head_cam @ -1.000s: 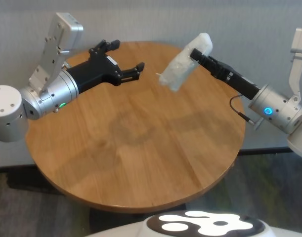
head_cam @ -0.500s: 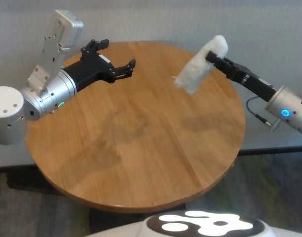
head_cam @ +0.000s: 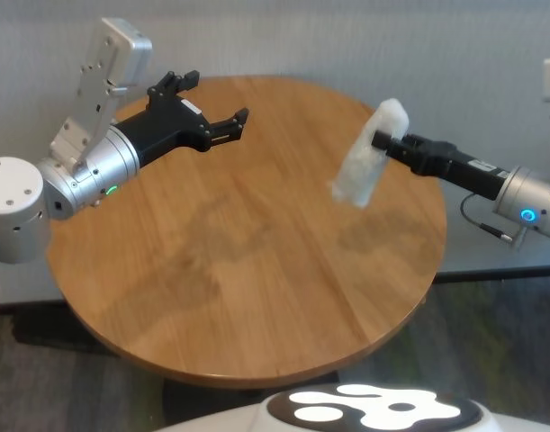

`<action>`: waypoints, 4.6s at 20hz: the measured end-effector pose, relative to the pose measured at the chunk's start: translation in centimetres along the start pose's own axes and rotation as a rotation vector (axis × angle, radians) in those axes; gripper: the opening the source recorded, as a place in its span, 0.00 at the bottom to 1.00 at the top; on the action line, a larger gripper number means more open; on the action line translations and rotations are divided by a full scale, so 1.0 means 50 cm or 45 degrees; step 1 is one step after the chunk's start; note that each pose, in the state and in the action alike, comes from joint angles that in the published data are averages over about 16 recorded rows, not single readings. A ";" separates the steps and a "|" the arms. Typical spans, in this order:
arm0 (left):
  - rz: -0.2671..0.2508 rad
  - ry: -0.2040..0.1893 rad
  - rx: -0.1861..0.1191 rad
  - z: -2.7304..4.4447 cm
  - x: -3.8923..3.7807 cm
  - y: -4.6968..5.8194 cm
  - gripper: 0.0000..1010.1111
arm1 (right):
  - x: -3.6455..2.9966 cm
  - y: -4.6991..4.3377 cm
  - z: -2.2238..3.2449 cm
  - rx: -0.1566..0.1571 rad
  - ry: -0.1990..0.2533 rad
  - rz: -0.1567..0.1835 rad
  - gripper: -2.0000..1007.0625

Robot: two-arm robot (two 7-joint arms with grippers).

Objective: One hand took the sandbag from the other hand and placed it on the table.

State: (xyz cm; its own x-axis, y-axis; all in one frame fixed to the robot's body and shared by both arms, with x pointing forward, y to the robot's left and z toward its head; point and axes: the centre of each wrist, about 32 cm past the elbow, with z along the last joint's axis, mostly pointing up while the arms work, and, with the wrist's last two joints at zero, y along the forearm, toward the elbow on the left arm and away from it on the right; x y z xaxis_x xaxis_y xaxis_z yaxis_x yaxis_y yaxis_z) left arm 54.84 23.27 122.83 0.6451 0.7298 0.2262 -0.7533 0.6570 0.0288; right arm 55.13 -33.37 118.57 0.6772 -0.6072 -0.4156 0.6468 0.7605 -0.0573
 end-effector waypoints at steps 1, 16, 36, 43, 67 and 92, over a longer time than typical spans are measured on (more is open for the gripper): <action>-0.001 0.000 0.000 0.000 0.000 0.000 0.99 | 0.000 0.000 0.002 -0.028 -0.012 -0.009 0.36; -0.005 -0.001 -0.002 0.000 0.000 -0.001 0.99 | 0.000 0.038 0.005 -0.390 -0.108 -0.237 0.36; -0.006 -0.002 -0.002 0.000 0.001 -0.001 0.99 | 0.003 0.063 0.010 -0.496 -0.150 -0.367 0.38; -0.006 -0.002 -0.002 0.000 0.001 -0.001 0.99 | 0.003 0.062 0.007 -0.495 -0.147 -0.369 0.50; -0.006 -0.002 -0.002 0.000 0.001 -0.001 0.99 | 0.003 0.060 0.007 -0.487 -0.145 -0.368 0.99; 0.039 0.044 0.056 0.005 -0.002 0.001 0.99 | -0.041 0.095 0.020 -0.454 -0.291 -0.349 0.99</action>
State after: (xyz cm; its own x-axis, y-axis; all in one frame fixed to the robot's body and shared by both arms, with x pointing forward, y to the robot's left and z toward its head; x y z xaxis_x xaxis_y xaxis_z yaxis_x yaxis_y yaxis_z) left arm 54.70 23.20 123.04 0.6251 0.7560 0.1940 -0.7772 0.6259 0.0650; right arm 57.19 -28.74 120.06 0.5846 -0.8000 -0.1347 0.6784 0.5731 -0.4596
